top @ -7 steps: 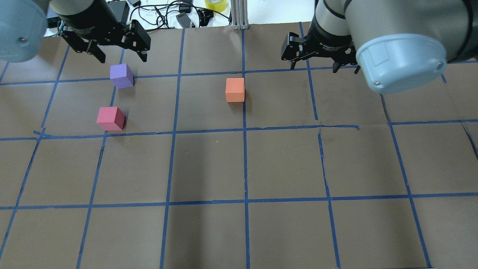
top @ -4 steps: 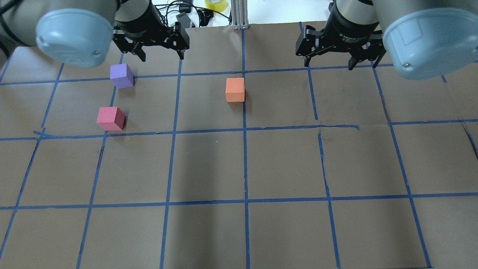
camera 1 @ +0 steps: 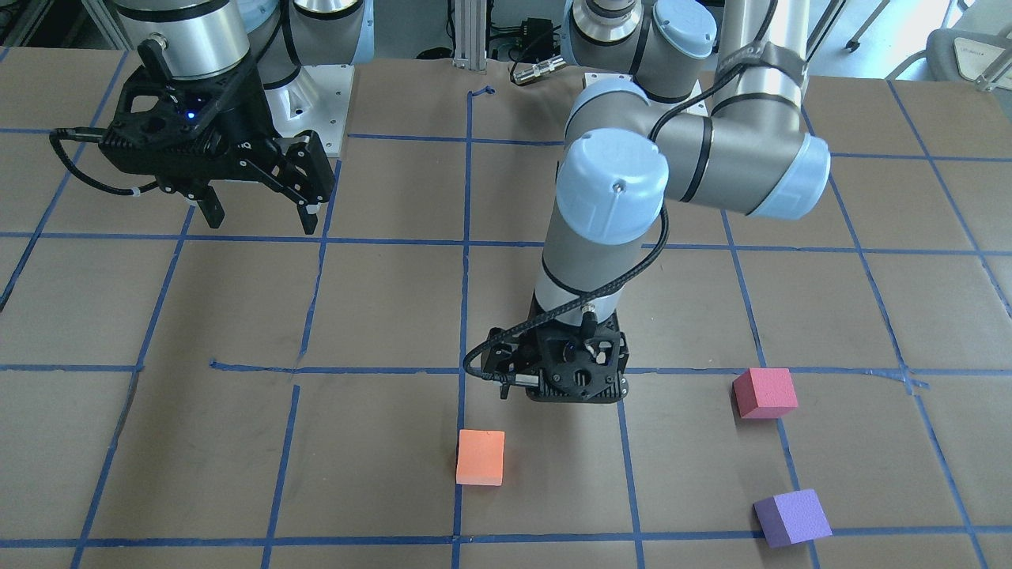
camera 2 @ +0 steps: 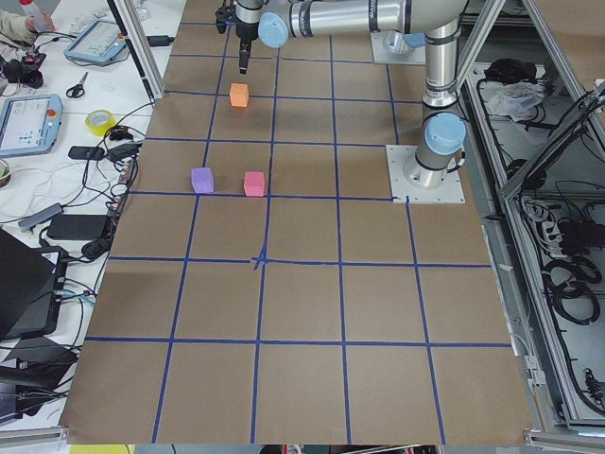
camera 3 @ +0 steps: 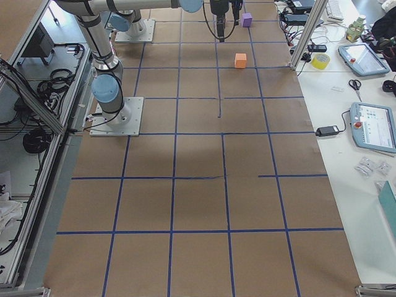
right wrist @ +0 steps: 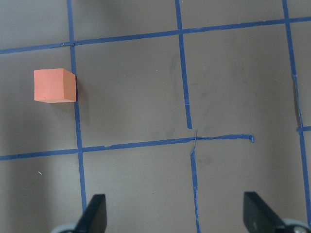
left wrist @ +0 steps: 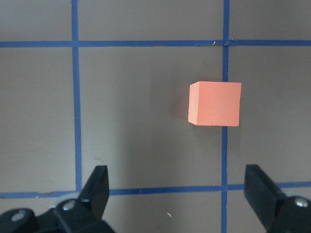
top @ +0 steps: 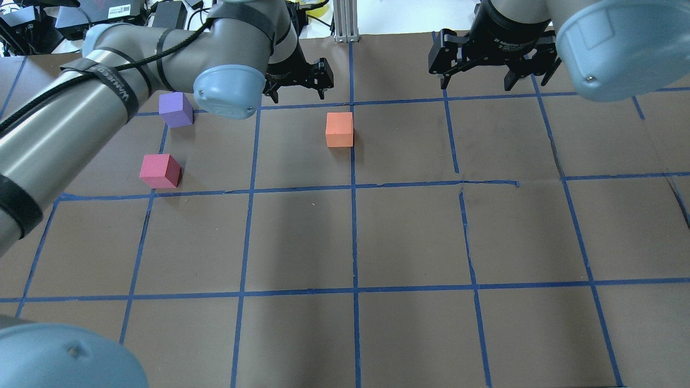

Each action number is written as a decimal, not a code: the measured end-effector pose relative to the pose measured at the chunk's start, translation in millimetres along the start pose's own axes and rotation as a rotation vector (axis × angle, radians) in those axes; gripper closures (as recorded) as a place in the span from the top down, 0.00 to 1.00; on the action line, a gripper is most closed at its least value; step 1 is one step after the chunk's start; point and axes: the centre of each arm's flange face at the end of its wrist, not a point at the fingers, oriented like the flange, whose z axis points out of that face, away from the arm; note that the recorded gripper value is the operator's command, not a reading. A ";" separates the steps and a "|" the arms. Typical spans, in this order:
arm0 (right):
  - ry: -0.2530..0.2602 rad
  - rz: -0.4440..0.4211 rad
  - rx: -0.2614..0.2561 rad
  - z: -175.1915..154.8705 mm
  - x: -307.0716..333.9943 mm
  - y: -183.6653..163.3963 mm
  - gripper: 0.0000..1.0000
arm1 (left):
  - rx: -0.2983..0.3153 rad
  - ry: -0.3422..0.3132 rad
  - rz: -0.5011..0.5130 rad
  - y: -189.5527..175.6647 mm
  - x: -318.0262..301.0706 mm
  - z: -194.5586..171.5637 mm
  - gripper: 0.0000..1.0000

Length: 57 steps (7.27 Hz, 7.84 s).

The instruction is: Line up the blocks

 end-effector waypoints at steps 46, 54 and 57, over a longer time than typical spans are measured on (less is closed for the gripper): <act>0.004 -0.010 -0.004 2.6 -0.8 3.6 1.00 | -0.134 -0.053 0.036 -33.1 -361.5 110.3 0.31; 0.003 -0.010 -0.003 2.1 -0.8 3.7 1.00 | -0.127 -0.064 0.018 -34.6 -360.8 103.5 1.00; 0.004 -0.010 -0.004 2.5 -0.8 3.6 1.00 | -0.138 -0.058 0.038 -34.9 -333.9 43.7 1.00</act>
